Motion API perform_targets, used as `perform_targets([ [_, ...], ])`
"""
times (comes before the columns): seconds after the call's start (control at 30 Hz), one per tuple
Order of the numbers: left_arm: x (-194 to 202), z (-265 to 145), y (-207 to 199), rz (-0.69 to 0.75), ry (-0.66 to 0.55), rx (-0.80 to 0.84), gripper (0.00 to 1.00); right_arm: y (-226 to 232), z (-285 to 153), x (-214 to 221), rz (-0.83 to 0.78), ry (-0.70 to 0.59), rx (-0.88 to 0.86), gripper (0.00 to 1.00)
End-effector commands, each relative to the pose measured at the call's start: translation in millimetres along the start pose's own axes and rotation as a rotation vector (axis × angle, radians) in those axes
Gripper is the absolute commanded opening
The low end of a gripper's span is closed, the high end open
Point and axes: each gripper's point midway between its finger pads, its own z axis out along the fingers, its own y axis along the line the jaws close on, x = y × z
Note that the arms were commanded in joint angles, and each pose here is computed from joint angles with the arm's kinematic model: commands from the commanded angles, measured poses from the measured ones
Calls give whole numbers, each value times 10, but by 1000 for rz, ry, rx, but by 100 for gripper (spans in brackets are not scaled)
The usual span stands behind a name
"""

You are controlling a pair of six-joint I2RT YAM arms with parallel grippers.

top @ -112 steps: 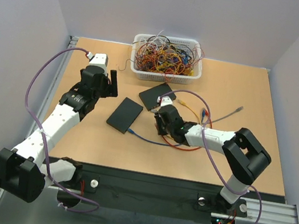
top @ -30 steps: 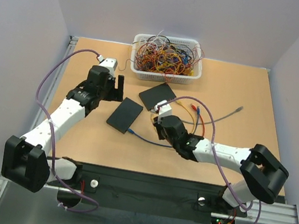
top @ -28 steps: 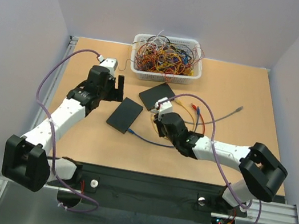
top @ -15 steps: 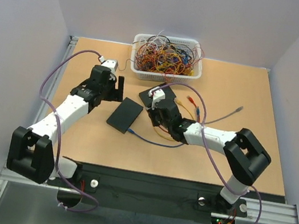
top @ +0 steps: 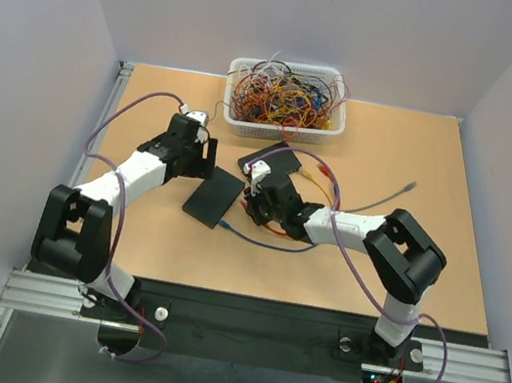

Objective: Insert the plug into the switch port

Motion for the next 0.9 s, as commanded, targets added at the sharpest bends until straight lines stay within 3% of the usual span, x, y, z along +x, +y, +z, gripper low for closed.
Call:
perform_targets([
  [0.0,-89,97,-74,7,18,24,88,136,68,-156,1,-28,-50,0],
  [0.47,276,305,-233,31,156,56,88,414,195,-130,-45,-12,-106,0],
  [0.87,495,422,-160,51,236,-10,88,349,168,-243,-52,-43,-36,0],
])
